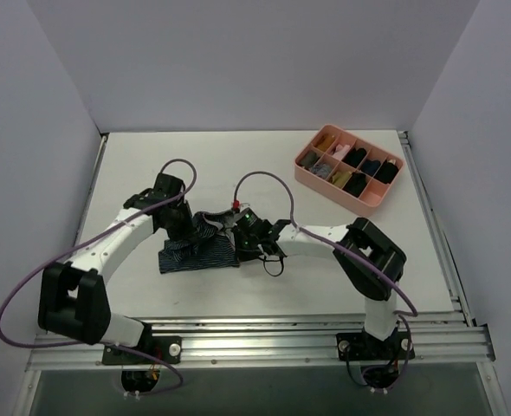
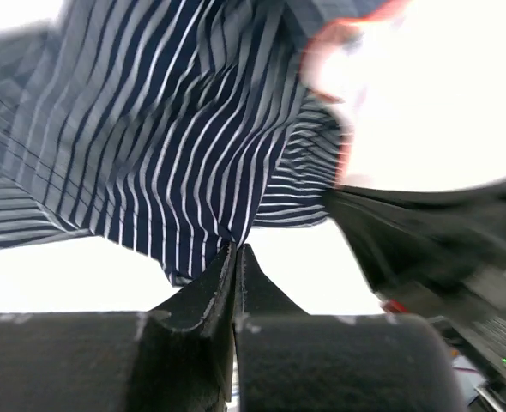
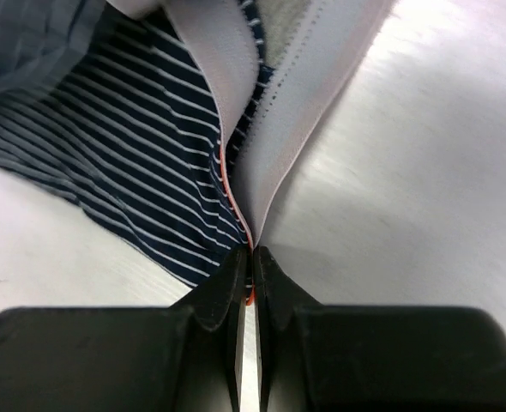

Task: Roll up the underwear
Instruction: Flatten the underwear

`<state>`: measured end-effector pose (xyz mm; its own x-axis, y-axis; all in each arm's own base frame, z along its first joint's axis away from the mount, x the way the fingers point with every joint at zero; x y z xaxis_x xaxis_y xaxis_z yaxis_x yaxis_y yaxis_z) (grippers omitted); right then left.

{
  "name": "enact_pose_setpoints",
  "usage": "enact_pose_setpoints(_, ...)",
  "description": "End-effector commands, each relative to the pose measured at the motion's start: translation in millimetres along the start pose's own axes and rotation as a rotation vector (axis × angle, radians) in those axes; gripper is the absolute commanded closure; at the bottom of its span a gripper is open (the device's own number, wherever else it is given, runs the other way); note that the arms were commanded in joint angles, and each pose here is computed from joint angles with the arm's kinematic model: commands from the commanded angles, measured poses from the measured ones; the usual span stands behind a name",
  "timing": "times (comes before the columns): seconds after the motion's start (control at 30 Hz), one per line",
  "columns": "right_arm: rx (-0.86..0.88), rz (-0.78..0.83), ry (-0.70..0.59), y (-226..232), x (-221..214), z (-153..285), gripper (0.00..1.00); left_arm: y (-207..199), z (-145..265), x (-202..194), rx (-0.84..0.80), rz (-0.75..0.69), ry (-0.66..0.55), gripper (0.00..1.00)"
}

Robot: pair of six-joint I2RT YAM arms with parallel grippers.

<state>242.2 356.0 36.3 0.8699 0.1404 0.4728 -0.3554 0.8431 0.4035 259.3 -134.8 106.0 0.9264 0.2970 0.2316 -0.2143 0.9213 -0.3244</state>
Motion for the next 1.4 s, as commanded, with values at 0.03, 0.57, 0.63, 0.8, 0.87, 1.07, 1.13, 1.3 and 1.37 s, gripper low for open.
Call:
enact_pose_setpoints(0.03,-0.244,0.022,-0.020,-37.1,5.3,49.8,1.00,-21.5,57.4,17.7,-0.069,-0.031,-0.092,0.94)
enact_pose_setpoints(0.57,-0.584,-0.077,0.096,-145.1,-28.4,124.1,1.00,7.3,1.3,40.5,0.114,-0.019,0.049,0.92)
enact_pose_setpoints(0.63,-0.606,-0.076,0.131,-150.3,-33.3,120.2,1.00,20.2,-16.5,37.3,0.219,0.005,0.123,0.92)
enact_pose_setpoints(0.8,-0.600,-0.057,0.137,-151.3,-29.3,120.2,1.00,36.2,-13.2,14.5,0.288,0.062,0.172,0.75)
enact_pose_setpoints(0.87,-0.566,-0.032,0.133,-146.2,-25.4,120.6,1.00,16.7,-1.6,27.9,0.166,0.050,0.086,0.57)
enact_pose_setpoints(1.07,-0.492,-0.024,0.126,-134.8,-19.2,119.0,1.00,-49.8,8.2,64.3,-0.125,0.065,0.062,0.29)
enact_pose_setpoints(1.13,-0.479,-0.032,0.121,-131.8,-18.8,119.9,1.00,-67.7,-4.6,70.6,-0.108,0.104,0.109,0.27)
enact_pose_setpoints(1.3,-0.425,-0.061,0.089,-121.5,-16.6,122.4,1.00,-90.3,-28.4,65.7,-0.006,0.217,0.153,0.25)
enact_pose_setpoints(1.37,-0.414,-0.063,0.086,-119.5,-15.8,122.7,1.00,-96.4,-35.0,66.2,-0.019,0.249,0.146,0.25)
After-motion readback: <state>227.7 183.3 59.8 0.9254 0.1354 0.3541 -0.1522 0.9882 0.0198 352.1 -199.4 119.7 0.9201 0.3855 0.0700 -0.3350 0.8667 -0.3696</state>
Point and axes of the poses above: each gripper's point midway between its finger pads, its own z axis back along the fingers, its own y axis along the line the jaws close on, x = y × z, the point moved 3 cm from there along z, back along the fingers, and after that the axes turned 1 degree about -z, right-handed, at the moved point
